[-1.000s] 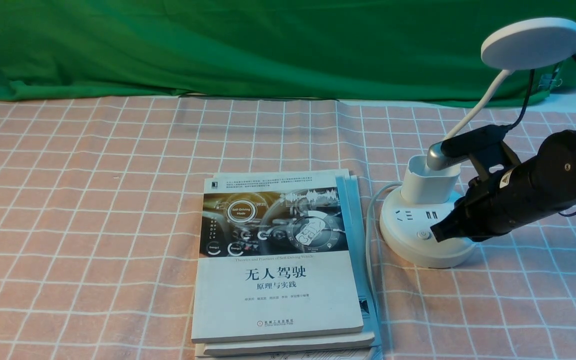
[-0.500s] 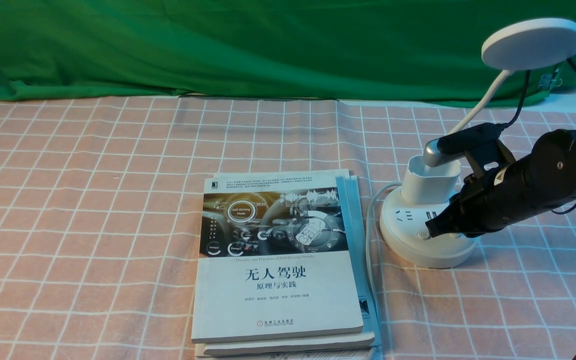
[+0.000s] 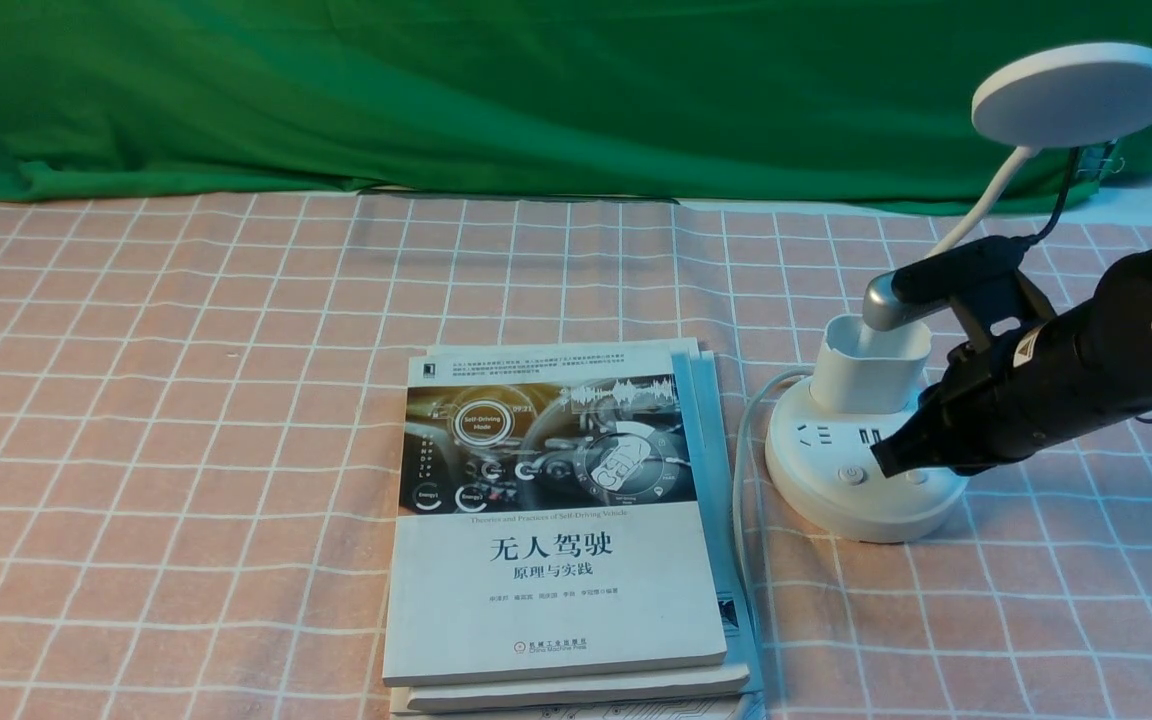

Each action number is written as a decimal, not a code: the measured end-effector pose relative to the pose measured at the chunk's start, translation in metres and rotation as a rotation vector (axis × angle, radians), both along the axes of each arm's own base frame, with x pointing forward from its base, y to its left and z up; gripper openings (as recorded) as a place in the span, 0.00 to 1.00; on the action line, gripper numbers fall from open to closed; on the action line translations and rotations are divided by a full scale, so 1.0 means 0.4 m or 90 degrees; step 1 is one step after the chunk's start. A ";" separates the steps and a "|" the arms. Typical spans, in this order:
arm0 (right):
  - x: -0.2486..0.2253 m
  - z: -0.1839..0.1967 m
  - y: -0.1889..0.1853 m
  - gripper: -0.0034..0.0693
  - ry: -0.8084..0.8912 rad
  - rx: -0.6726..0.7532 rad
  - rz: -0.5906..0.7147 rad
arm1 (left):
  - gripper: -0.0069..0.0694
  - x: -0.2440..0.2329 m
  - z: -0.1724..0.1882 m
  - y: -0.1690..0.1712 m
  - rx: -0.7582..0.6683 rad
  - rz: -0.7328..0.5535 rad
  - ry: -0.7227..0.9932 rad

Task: Turn on the table lamp on the pink coffee tablecloth with your hand.

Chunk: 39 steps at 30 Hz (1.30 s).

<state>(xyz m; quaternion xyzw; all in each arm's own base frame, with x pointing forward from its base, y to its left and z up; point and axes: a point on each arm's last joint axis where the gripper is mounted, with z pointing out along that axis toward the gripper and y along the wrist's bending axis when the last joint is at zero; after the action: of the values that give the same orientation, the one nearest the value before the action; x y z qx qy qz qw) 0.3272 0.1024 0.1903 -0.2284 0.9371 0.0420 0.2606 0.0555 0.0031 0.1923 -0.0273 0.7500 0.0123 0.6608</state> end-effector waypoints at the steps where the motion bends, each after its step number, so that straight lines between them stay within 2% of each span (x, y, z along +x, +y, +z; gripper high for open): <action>1: -0.003 -0.005 -0.001 0.09 0.005 -0.001 0.000 | 0.12 0.000 0.000 0.000 0.000 0.000 0.000; 28: 0.008 -0.047 0.009 0.09 0.047 -0.017 0.012 | 0.12 0.000 0.000 0.000 0.000 0.000 0.000; 33: -0.021 -0.006 0.005 0.09 0.034 -0.009 0.011 | 0.12 0.000 0.000 0.000 0.000 0.000 0.000; 36: -0.087 0.100 -0.014 0.09 -0.045 0.019 0.005 | 0.12 0.000 0.000 0.000 0.000 0.000 0.000; 37: -0.092 0.106 -0.016 0.09 -0.051 0.021 0.004 | 0.12 0.000 0.000 0.000 0.000 0.000 0.000; 39: -0.168 0.166 -0.042 0.10 -0.131 0.043 0.000 | 0.12 0.000 0.000 0.000 0.000 0.000 0.000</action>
<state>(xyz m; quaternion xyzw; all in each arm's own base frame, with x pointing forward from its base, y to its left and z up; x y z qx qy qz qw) 0.2600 0.0858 0.2567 -0.2224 0.9034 0.0498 0.3633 0.0555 0.0031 0.1923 -0.0273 0.7500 0.0123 0.6608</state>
